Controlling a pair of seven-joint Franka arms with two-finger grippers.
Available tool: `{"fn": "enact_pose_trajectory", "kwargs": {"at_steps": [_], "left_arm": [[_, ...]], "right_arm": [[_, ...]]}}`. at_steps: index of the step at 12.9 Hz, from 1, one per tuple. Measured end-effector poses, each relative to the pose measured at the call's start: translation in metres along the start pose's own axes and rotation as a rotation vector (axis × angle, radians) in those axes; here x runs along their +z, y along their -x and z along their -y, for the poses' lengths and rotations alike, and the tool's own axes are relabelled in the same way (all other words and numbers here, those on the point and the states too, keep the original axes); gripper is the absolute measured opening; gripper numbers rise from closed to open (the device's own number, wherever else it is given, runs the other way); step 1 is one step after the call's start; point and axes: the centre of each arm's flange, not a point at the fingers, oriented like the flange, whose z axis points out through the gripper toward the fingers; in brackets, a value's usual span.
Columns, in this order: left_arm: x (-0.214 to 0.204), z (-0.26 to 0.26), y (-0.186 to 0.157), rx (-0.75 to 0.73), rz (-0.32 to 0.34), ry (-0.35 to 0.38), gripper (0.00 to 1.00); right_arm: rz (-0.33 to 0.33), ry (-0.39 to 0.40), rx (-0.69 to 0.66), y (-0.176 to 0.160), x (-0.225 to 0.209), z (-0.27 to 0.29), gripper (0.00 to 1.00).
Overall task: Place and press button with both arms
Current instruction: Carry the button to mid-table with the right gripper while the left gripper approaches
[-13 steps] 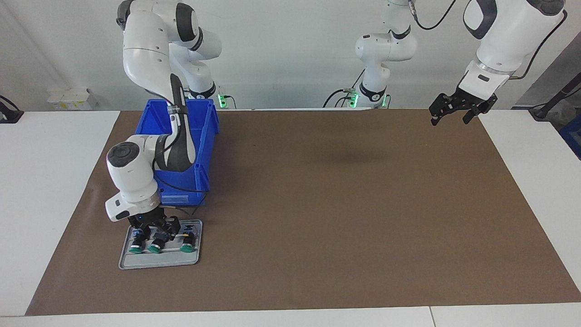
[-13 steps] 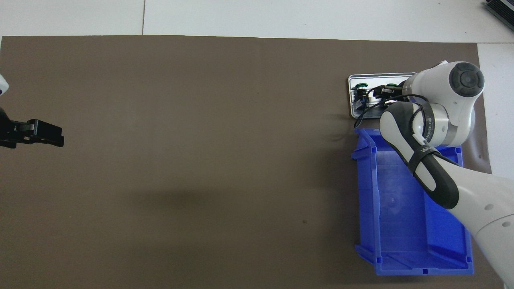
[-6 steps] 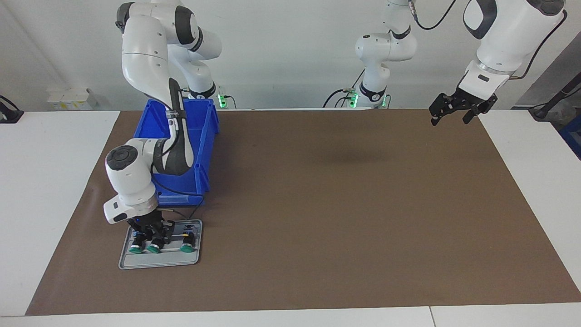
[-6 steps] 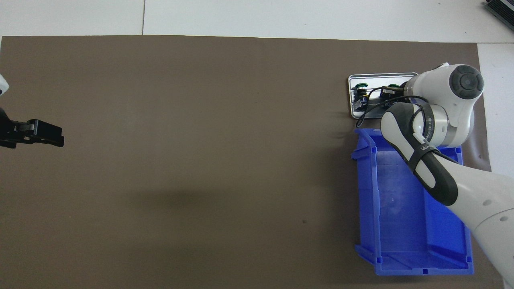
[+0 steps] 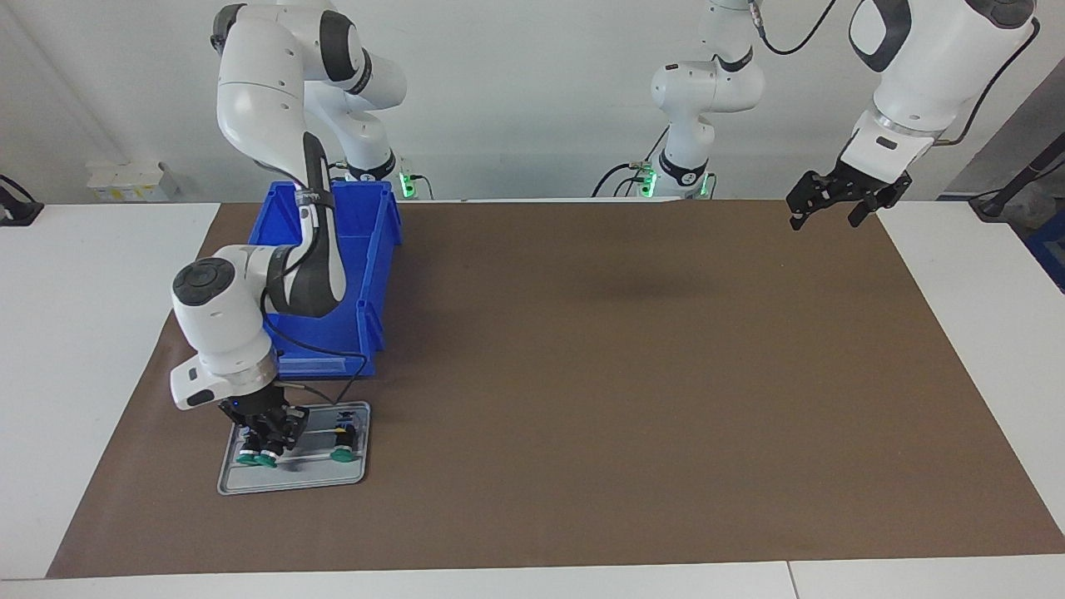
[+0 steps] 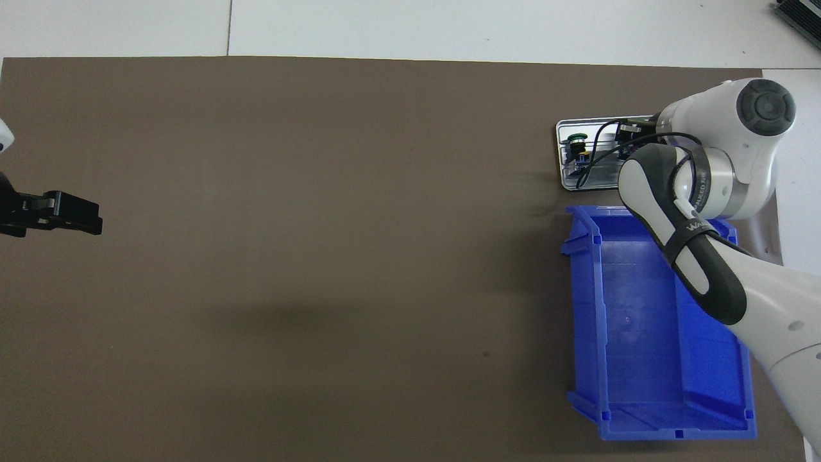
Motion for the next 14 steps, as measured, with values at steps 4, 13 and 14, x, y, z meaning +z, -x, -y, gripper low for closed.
{"fn": "enact_pose_trajectory", "kwargs": {"at_steps": [4,13,14], "left_arm": [[0.0,0.0,0.0,0.0,0.0,0.0,1.0],[0.0,0.0,0.0,0.0,0.0,0.0,1.0],[0.0,0.0,0.0,0.0,0.0,0.0,1.0]], "right_arm": [[-0.001,-0.019,0.372,-0.011,-0.081,0.018,0.43],[0.087,0.016,0.947,0.162,-0.163,0.28,0.43],[0.084,0.024,0.977,0.184,-0.162,0.303,0.43]]}}
